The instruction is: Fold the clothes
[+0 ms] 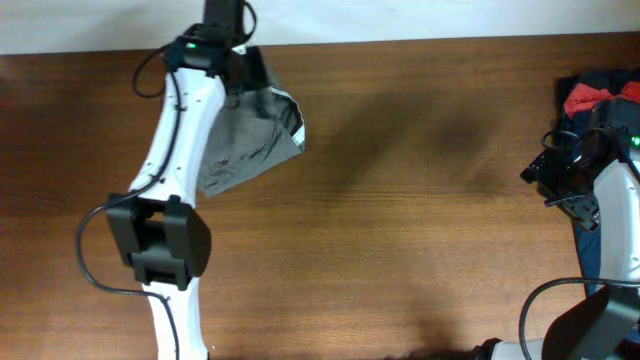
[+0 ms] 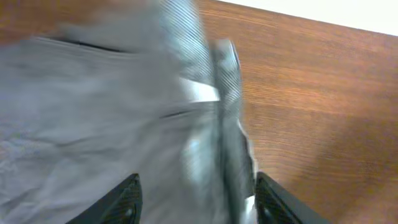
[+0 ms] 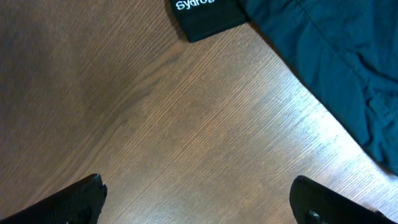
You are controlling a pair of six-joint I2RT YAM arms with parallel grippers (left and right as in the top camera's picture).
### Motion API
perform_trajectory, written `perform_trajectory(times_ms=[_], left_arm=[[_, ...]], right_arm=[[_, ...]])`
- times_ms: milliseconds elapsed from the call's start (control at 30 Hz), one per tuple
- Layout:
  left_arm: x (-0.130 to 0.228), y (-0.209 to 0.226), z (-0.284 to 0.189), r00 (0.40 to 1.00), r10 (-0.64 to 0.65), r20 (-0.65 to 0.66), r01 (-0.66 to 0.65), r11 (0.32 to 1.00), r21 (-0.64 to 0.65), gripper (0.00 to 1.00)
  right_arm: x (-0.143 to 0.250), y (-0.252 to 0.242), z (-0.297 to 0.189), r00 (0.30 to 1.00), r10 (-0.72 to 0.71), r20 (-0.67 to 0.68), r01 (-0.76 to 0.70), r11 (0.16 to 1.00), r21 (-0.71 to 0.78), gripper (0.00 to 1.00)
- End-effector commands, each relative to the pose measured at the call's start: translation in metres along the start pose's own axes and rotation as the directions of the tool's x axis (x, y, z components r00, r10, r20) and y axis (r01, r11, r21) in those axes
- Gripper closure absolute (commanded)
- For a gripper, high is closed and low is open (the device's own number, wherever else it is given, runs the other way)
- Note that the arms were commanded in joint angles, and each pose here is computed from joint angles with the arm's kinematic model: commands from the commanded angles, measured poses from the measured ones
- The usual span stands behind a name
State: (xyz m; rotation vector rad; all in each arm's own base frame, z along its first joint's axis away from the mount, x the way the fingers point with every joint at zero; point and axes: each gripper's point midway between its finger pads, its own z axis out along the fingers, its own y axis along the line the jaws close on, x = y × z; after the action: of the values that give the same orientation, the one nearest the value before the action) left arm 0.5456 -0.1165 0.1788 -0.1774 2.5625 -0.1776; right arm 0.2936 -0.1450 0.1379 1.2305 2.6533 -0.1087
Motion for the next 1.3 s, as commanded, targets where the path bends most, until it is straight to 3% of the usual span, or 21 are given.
perform_trajectory(times_ms=[0,267,367,400,467,700,1000,1100,1267], left_arm=[[0.011,-0.014,0.015,0.999,0.019,-0.032,-0.019,1.000,0.021,0.27],[0.022,-0.014,0.012,0.996,0.035,-0.077,-0.034,0.999,0.010,0.21],[0.014,-0.007,-0.010,0.998,0.021,-0.058,-0.021,1.000,0.006,0.13],[0.010,-0.003,-0.019,0.999,0.013,-0.048,-0.012,1.000,0.003,0.06],[0.003,0.010,-0.036,1.000,-0.008,-0.027,0.007,1.000,-0.011,0.01],[0.008,0.088,-0.069,0.987,-0.137,-0.085,0.127,0.985,-0.113,0.01],[0.053,0.142,-0.041,0.908,-0.299,-0.294,0.279,0.954,-0.110,0.01],[0.068,0.147,-0.024,0.890,-0.311,-0.335,0.287,0.950,-0.120,0.01],[0.085,0.137,0.005,0.874,-0.286,-0.392,0.298,0.954,-0.030,0.01]], right_arm=[[-0.005,0.001,-0.006,1.000,0.012,0.021,-0.012,1.000,-0.007,0.01],[-0.005,0.001,-0.006,1.000,0.012,0.020,-0.012,1.000,-0.007,0.01],[-0.005,0.001,-0.006,1.000,0.012,0.020,-0.012,1.000,-0.007,0.01],[-0.005,0.001,-0.006,1.000,0.012,0.020,-0.012,1.000,-0.007,0.01],[-0.005,0.001,-0.006,1.000,0.012,0.020,-0.012,1.000,-0.007,0.01],[-0.005,0.001,-0.006,1.000,0.012,0.021,-0.012,1.000,-0.007,0.01],[-0.005,0.001,-0.006,1.000,0.012,0.020,-0.012,1.000,-0.007,0.01],[-0.005,0.001,-0.006,1.000,0.012,0.020,-0.012,1.000,-0.007,0.01],[-0.005,0.001,-0.006,1.000,0.012,0.021,-0.012,1.000,-0.007,0.01]])
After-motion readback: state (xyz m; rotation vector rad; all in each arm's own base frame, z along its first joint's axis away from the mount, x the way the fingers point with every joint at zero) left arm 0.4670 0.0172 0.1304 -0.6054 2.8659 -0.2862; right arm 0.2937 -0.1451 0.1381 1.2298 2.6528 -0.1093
